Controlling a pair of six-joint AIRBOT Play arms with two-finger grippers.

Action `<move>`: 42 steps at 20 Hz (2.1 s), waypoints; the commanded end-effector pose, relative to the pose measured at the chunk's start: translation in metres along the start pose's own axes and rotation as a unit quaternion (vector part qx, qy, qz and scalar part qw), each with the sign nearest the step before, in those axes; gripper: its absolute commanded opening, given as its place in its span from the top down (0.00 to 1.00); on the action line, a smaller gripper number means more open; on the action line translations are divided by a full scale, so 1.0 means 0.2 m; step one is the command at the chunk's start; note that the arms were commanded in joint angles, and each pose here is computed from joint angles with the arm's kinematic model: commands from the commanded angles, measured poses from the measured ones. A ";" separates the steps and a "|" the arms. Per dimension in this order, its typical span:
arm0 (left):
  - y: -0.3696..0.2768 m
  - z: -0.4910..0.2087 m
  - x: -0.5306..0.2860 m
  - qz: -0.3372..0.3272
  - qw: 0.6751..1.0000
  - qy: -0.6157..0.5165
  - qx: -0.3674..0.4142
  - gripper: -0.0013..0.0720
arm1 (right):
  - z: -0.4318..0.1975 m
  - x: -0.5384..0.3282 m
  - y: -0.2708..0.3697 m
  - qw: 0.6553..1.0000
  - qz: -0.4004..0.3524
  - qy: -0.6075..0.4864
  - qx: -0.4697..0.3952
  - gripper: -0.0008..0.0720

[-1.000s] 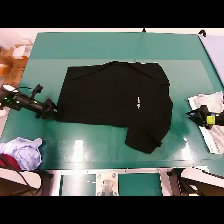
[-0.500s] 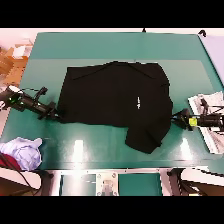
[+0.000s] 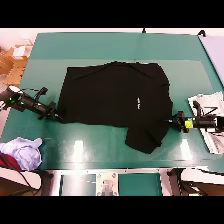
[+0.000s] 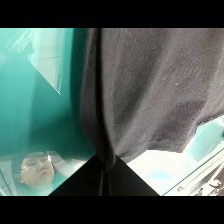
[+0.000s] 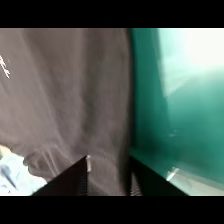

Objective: Fold the shirts.

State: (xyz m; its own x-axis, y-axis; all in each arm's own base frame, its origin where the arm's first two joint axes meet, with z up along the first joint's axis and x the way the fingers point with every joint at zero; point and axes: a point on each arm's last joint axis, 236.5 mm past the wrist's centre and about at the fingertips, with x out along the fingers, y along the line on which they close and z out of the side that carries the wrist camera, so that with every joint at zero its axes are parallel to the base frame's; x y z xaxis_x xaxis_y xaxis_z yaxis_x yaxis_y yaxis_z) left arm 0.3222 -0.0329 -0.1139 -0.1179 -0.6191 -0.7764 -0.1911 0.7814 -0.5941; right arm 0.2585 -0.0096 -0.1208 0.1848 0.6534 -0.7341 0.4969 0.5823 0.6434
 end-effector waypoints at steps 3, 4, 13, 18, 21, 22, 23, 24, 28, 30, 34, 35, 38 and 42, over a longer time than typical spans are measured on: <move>-0.02 0.03 0.00 -0.007 1.000 -0.013 -0.002 0.95 | -0.03 0.04 -0.06 1.000 -0.011 -0.004 0.011 0.97; -0.06 0.03 -0.01 -0.023 1.000 -0.010 -0.002 0.95 | 0.01 0.03 0.00 1.000 0.008 -0.017 0.002 0.97; -1.20 0.01 -1.30 -0.038 0.895 -0.350 0.274 0.95 | 0.01 -1.36 1.62 0.826 0.203 -0.370 -0.374 0.97; -2.00 -0.90 -2.17 0.019 0.632 -0.634 0.446 0.95 | -0.83 -2.17 2.26 0.577 0.162 -0.600 -0.529 0.97; -2.18 -1.38 -2.29 0.026 0.542 -0.695 0.473 0.95 | -1.23 -2.42 2.37 0.465 0.162 -0.688 -0.533 0.97; -2.17 -1.45 -2.31 0.038 0.532 -0.707 0.465 0.95 | -1.30 -2.47 2.36 0.441 0.148 -0.711 -0.528 0.97; -2.15 -1.48 -2.33 0.052 0.531 -0.716 0.450 0.95 | -1.32 -2.48 2.35 0.432 0.135 -0.720 -0.526 0.97; -2.10 -1.46 -2.34 0.067 0.540 -0.720 0.430 0.95 | -1.31 -2.48 2.34 0.432 0.121 -0.722 -0.526 0.97; -1.89 -1.23 -2.26 0.108 0.615 -0.682 0.381 0.95 | -1.10 -2.41 2.26 0.475 0.112 -0.709 -0.509 0.97; -1.77 -1.03 -2.16 0.105 0.665 -0.646 0.359 0.95 | -0.87 -2.28 2.15 0.534 0.111 -0.682 -0.486 0.97; -1.53 -0.55 -1.73 0.034 0.784 -0.525 0.329 0.95 | -0.25 -1.81 1.76 0.690 0.120 -0.594 -0.396 0.97; -1.46 -0.43 -1.61 0.006 0.806 -0.494 0.325 0.95 | -0.10 -1.63 1.65 0.728 0.119 -0.562 -0.375 0.97; -1.14 -0.01 -1.21 -0.049 0.860 -0.438 0.259 0.95 | 0.27 -1.10 1.35 0.807 0.091 -0.489 -0.318 0.97; -0.75 0.45 -0.65 -0.038 0.912 -0.363 0.187 0.95 | 0.71 -0.60 1.05 0.877 0.049 -0.423 -0.222 0.97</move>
State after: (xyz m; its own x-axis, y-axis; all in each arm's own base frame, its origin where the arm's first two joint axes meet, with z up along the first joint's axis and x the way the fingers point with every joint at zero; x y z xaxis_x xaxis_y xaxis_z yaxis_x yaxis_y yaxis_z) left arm 0.4240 -0.0568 0.1560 0.6508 -0.5549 -0.5183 0.2656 0.8058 -0.5292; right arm 0.4308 -0.0308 0.1690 0.9235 0.2406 -0.2988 -0.0349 0.8283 0.5592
